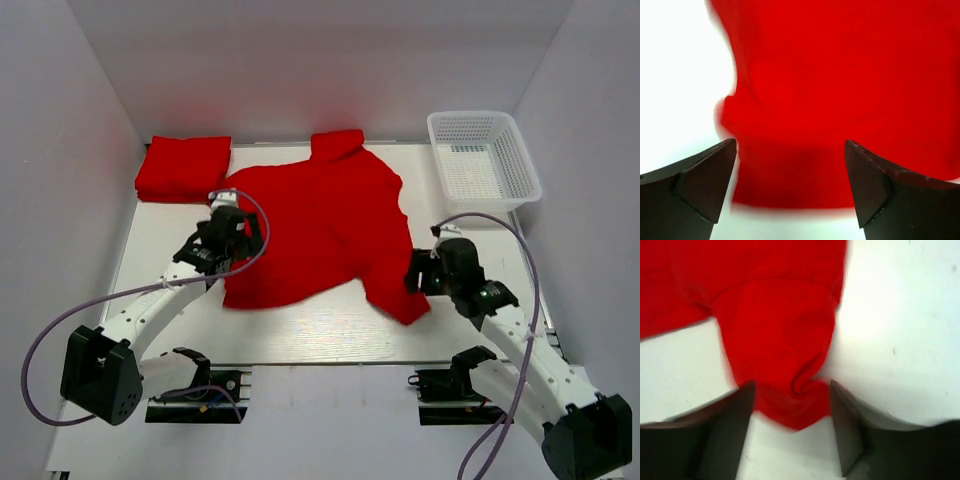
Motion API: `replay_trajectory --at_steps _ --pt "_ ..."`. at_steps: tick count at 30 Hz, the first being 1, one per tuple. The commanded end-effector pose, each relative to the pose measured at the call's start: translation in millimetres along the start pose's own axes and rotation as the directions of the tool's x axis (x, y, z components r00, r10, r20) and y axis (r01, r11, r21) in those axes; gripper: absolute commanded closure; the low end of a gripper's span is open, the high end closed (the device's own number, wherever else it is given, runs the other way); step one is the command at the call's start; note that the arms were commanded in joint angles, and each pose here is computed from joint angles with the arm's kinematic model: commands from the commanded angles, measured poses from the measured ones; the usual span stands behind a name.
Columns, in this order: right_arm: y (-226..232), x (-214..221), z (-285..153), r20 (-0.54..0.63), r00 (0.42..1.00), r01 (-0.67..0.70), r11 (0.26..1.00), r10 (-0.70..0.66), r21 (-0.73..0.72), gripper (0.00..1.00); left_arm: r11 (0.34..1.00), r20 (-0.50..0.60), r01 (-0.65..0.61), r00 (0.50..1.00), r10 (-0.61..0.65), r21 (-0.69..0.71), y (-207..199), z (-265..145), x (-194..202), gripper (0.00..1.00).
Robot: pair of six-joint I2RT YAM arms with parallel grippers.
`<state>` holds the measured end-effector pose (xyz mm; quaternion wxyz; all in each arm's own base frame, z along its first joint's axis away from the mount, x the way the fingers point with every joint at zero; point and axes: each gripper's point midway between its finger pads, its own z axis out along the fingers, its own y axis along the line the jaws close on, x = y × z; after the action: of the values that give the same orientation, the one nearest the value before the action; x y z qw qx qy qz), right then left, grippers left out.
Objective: Fold and stack the t-shirts
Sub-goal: Flatten the tshirt out
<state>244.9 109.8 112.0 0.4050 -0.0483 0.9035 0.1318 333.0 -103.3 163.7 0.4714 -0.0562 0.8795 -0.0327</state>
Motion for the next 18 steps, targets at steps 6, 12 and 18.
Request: replay_trajectory --at_steps 6,12,18 --pt "14.5 -6.0 -28.5 0.023 0.998 -0.048 0.996 0.05 -0.073 0.1 0.972 -0.017 0.201 0.979 -0.205 -0.12 30.8 -27.5 25.5 0.0" --pt "21.8 -34.4 -12.1 0.057 0.998 0.002 0.996 0.002 -0.084 0.1 0.98 -0.003 0.151 0.988 -0.152 -0.13 28.5 -18.2 13.9 0.0" --pt "29.0 -74.0 25.0 0.067 0.996 0.058 0.996 -0.054 -0.064 0.1 0.973 -0.034 0.116 0.992 -0.125 -0.202 26.5 11.1 14.2 0.0"
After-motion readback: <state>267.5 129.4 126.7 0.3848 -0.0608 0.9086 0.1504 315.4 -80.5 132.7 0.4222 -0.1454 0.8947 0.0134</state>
